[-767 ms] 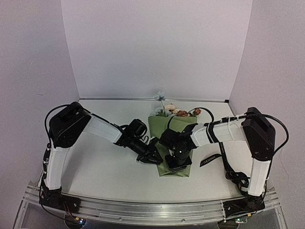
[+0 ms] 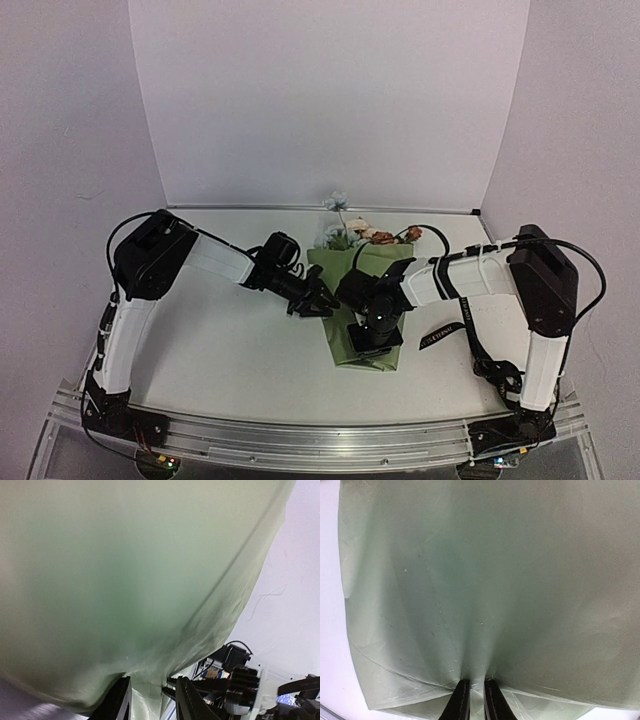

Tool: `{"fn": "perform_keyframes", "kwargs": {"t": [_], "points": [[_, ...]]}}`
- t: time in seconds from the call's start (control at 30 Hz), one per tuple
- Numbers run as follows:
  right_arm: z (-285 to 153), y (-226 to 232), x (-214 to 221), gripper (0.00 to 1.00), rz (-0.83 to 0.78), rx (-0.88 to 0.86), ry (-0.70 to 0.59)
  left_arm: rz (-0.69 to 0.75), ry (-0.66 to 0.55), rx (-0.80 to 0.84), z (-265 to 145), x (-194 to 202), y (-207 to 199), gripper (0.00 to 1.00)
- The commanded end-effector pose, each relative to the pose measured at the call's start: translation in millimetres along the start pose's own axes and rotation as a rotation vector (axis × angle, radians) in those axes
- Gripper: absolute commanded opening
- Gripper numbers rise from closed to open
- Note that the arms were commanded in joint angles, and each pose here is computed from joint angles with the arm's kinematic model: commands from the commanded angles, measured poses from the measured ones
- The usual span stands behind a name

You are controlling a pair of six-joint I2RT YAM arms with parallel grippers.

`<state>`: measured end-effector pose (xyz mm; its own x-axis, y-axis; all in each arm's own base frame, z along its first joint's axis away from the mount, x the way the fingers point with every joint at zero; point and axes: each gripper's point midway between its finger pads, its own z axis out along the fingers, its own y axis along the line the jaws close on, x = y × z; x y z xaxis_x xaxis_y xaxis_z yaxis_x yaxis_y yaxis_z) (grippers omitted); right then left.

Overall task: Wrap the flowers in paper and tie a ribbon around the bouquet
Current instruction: Press the fold line on the folded wrapping paper.

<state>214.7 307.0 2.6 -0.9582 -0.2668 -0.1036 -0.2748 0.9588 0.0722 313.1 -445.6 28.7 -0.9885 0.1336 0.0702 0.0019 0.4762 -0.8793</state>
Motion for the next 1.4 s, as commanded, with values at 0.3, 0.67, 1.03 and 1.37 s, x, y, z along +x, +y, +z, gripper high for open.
{"fn": "perform_keyframes", "kwargs": {"t": [0.3, 0.67, 1.03, 1.37], "points": [[21.2, -13.2, 35.4, 0.11, -0.006, 0.038, 0.132, -0.098, -0.151, -0.049, -34.1, -80.1, 55.7, 0.34], [20.4, -12.8, 35.1, 0.11, -0.008, 0.034, 0.133, -0.107, -0.242, 0.003, -57.3, -144.0, 58.9, 0.35], [19.5, -13.2, 35.3, 0.1, -0.012, 0.031, 0.133, -0.146, -0.315, 0.079, -85.4, -200.4, 68.0, 0.34], [-46.5, 20.1, -5.5, 0.21, 0.022, -0.141, -0.002, 0.083, -0.354, 0.13, -130.9, -218.1, -16.4, 0.44]]}}
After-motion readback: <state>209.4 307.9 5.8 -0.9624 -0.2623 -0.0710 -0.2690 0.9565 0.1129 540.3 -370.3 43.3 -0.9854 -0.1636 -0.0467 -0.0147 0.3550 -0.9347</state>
